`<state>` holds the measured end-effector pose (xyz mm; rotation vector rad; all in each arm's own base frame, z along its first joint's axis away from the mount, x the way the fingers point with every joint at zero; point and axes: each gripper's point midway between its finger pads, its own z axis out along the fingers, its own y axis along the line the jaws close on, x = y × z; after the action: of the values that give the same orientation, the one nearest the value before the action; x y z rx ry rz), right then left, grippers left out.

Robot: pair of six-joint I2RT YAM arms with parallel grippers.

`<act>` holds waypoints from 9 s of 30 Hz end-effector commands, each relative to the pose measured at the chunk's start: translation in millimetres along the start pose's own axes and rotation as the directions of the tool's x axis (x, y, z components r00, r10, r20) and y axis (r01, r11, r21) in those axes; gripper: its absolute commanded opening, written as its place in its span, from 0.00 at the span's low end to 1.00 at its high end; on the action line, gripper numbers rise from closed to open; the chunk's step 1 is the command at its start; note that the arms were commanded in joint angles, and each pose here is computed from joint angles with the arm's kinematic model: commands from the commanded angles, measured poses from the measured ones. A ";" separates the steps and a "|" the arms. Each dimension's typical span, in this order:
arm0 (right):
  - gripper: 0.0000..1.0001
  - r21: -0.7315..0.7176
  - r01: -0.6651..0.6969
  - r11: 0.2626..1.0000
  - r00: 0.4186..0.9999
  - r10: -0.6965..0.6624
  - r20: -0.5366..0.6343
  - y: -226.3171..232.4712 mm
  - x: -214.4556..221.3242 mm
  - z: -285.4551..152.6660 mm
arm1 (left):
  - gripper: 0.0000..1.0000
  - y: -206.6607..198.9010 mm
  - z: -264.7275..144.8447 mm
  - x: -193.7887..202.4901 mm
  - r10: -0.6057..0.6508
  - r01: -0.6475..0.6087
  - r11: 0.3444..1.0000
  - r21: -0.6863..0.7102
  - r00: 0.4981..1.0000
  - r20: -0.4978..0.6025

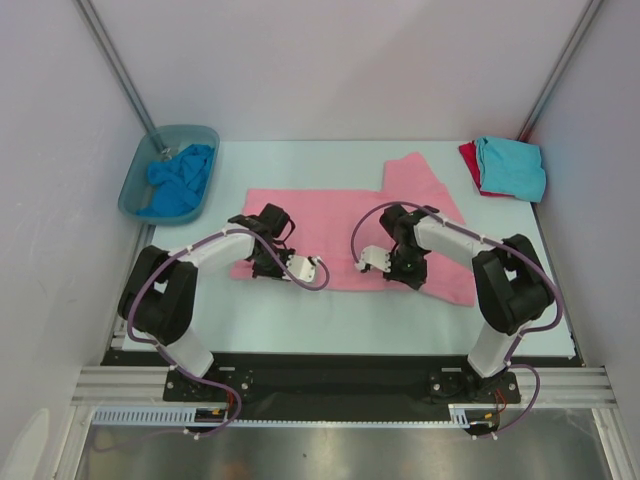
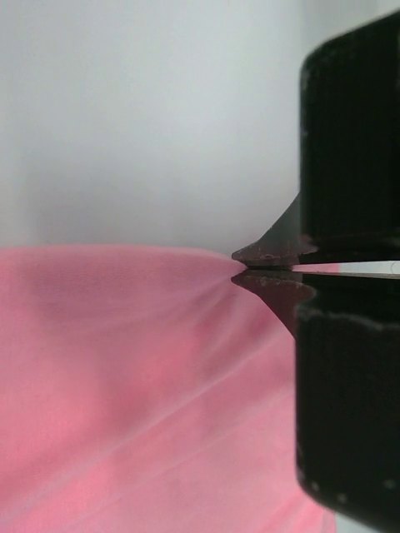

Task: Fold and stack the t-shirts
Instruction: Fold the tshirt

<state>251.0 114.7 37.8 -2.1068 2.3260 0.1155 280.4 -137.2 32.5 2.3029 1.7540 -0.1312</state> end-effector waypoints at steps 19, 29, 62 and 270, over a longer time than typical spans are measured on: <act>0.00 -0.033 -0.025 0.999 0.999 0.026 0.029 50.1 -2.9 5.9 | 0.00 -49.8 8.1 -18.0 -0.052 0.054 0.997 -0.053 0.998 0.032; 1.00 0.020 0.035 0.999 0.992 -0.037 0.117 52.8 -12.0 -30.4 | 1.00 -47.9 -16.2 -19.6 0.030 -0.026 0.994 -0.104 0.999 0.034; 0.22 0.071 -0.766 0.639 0.594 0.662 0.457 -226.2 29.8 -50.5 | 0.95 176.8 -26.6 84.1 -0.649 0.597 0.564 -0.570 0.748 0.141; 0.65 -0.011 -0.989 0.145 0.085 0.634 0.769 -419.2 26.7 -25.9 | 0.85 240.5 -85.8 119.5 -0.798 0.647 0.354 -0.676 0.586 0.143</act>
<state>657.8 45.1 33.2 -0.0246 2.3402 0.0756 537.0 -68.6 93.8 0.9241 2.3472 0.5307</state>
